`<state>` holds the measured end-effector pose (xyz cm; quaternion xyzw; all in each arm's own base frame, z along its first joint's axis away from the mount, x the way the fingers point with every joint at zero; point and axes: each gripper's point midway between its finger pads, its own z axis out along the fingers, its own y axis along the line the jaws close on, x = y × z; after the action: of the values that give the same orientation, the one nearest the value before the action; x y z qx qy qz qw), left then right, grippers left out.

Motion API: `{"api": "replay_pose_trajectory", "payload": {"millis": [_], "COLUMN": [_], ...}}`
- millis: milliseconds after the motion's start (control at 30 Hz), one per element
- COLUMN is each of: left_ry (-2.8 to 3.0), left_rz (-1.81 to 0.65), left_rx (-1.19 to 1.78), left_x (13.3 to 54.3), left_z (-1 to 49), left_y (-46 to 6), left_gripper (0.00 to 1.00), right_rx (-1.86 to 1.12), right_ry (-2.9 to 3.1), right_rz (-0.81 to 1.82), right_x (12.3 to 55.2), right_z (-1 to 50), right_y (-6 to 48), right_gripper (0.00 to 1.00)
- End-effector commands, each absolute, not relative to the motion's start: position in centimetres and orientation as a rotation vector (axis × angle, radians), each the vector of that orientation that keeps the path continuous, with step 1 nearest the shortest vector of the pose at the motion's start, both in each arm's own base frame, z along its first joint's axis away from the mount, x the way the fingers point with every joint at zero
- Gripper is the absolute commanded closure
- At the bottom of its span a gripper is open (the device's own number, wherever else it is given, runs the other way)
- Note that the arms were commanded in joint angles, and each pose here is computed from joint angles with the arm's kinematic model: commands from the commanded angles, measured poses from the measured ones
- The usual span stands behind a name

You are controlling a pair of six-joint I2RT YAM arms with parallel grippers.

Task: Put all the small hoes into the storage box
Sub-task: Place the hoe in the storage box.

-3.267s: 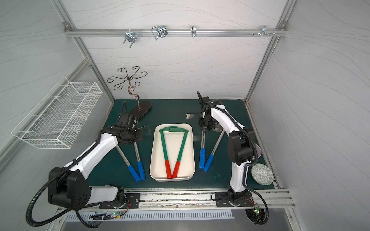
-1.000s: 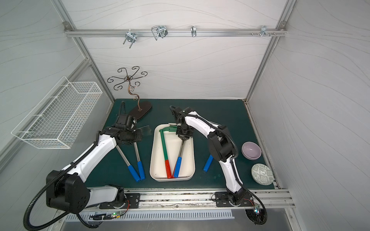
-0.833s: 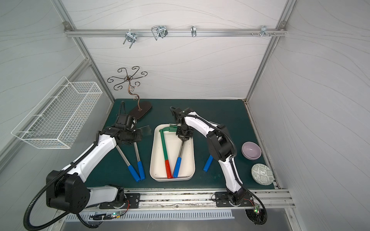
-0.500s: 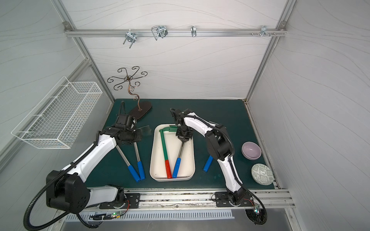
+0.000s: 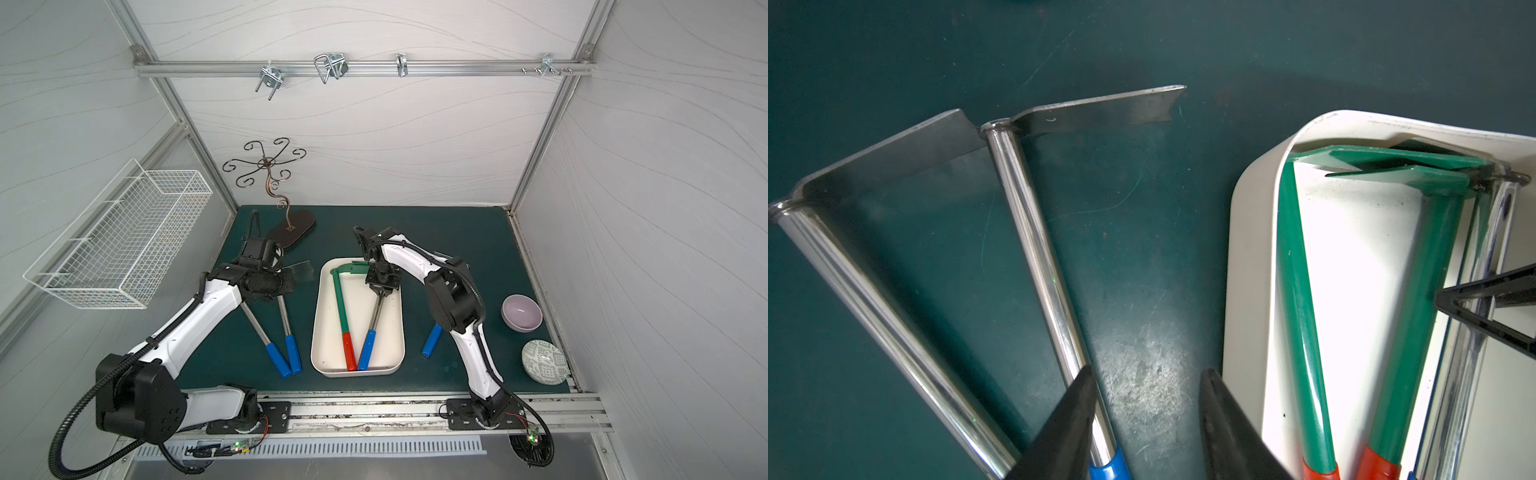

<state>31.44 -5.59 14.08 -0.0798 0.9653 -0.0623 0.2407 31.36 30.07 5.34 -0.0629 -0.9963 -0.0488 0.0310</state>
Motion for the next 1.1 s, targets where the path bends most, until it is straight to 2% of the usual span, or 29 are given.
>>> {"api": "replay_pose_trajectory", "payload": {"millis": [0, 200, 433, 600, 833, 1067], "left_ry": [2.599, 2.597, 2.594, 2.59, 2.58, 2.619], "left_rz": [-0.192, -0.198, -0.193, -0.191, -0.17, -0.113], "left_rx": [-0.234, -0.234, -0.236, -0.237, -0.247, -0.282], "left_x": [32.1, 32.1, 32.1, 32.1, 31.9, 31.7], "left_z": [15.0, 15.0, 15.0, 15.1, 15.0, 13.7], "left_y": [-5.6, -5.7, -5.6, -5.5, -5.2, -4.5], "left_gripper": [0.57, 0.57, 0.57, 0.56, 0.51, 0.43], "right_rx": [-0.235, -0.227, -0.217, -0.201, -0.206, -0.291], "right_ry": [-3.034, -3.047, -3.097, -3.17, -3.288, -3.385], "right_rz": [-0.141, -0.153, -0.174, -0.221, -0.299, -0.341], "right_x": [30.8, 31.0, 31.8, 32.7, 33.3, 32.1], "right_z": [5.3, 5.9, 8.4, 12.3, 17.8, 19.5], "right_y": [29.8, 29.8, 29.6, 28.8, 24.3, 16.9], "right_gripper": [0.7, 0.57, 0.53, 0.5, 0.48, 0.48]}}
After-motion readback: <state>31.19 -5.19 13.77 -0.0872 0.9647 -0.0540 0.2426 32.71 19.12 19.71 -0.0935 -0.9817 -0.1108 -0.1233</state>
